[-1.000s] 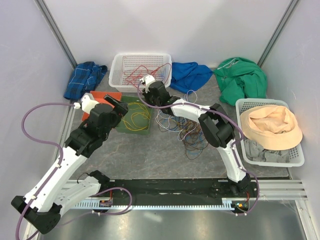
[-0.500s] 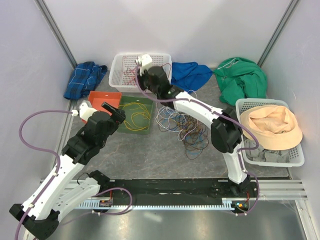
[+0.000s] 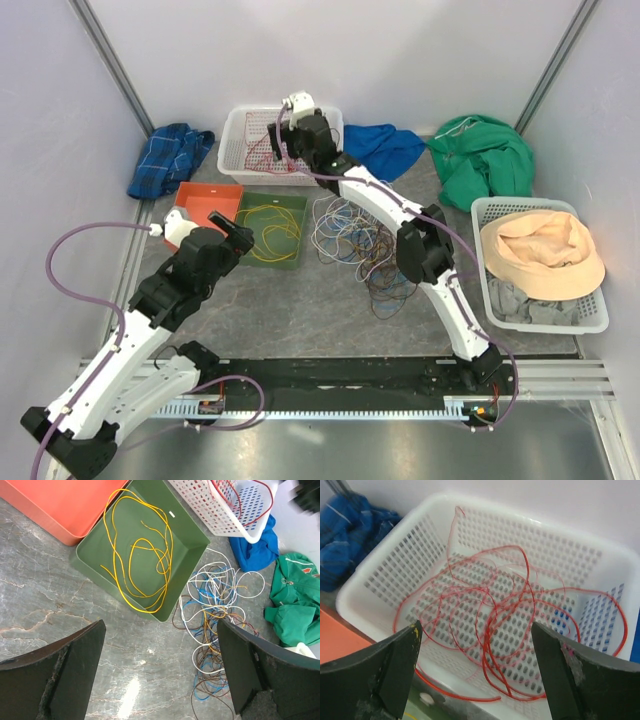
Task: Untangle the cables
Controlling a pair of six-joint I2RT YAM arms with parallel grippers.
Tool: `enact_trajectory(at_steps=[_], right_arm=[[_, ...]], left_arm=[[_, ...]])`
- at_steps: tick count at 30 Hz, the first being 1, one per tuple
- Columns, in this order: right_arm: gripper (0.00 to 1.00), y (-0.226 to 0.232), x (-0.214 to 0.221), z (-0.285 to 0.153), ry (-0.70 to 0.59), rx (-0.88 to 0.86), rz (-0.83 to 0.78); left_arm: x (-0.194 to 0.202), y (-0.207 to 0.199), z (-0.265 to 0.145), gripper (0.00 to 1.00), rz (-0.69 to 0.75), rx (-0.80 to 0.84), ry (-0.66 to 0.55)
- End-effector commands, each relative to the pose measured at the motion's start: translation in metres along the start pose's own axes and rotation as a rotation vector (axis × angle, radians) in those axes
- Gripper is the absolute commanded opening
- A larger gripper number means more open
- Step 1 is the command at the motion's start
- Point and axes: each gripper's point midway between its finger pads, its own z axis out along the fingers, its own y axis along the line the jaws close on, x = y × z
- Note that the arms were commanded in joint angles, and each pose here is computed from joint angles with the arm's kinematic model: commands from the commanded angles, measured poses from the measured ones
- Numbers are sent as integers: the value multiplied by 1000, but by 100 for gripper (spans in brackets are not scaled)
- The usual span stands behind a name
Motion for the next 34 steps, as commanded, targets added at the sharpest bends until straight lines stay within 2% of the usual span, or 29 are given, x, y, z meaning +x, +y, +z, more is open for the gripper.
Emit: enact_trajectory(at_steps=[1, 3, 4, 6, 7, 8, 9, 10, 12, 13, 14, 15, 16, 18, 19, 21, 22, 24, 25, 29, 34], right_arm=[[98, 5, -46, -32, -144, 51, 61], [98, 7, -84, -59, -243, 69, 97], [98, 7, -64, -64, -213, 76, 98], [98, 10, -94, -94, -284, 89, 147], [98, 8, -70, -100, -241, 102, 151], [98, 8, -90, -121, -282, 91, 198], [98, 12, -91, -131, -296, 80, 226], [98, 10, -61, -139, -243, 83, 228], [98, 15, -75, -170, -281, 48, 288], [98, 15, -46, -178, -229, 43, 271], [98, 14, -57, -197, -251, 32, 282], [98, 20, -52, -208, -238, 16, 274], [98, 20, -28, -217, -190, 16, 253], [98, 22, -30, -245, -188, 16, 258], [98, 20, -9, -254, -146, 18, 238], [98, 20, 0, -279, -109, 18, 221], [98, 16, 22, -287, -63, 30, 211], [98, 12, 35, -310, -23, 36, 203], [98, 10, 56, -320, 20, 42, 206], [98, 11, 92, -371, 84, -17, 158], [98, -17, 114, -410, 74, 14, 213]], left_arm=[[4, 0, 2, 100, 28, 6, 11], [5, 1, 2, 100, 27, 8, 12], [6, 3, 3, 100, 24, 4, 16], [8, 2, 2, 100, 16, 16, 21], [10, 3, 2, 100, 18, 19, 28], [11, 2, 2, 100, 23, 27, 33], [14, 0, 1, 100, 25, 45, 46], [17, 0, 1, 100, 42, 56, 57], [28, -4, 2, 100, 76, 93, 102], [33, -5, 4, 100, 96, 109, 118], [38, -5, 6, 100, 107, 113, 137], [45, -6, 6, 100, 124, 121, 170], [51, -5, 10, 100, 145, 111, 191], [64, -3, 14, 100, 174, 103, 243], [70, -1, 18, 100, 199, 89, 266], [81, -1, 19, 100, 225, 95, 303], [85, 0, 21, 100, 255, 99, 316], [93, -3, 22, 100, 281, 127, 326], [95, -4, 21, 100, 301, 145, 326], [106, -22, 13, 99, 347, 294, 344], [110, -22, 13, 99, 369, 333, 330]])
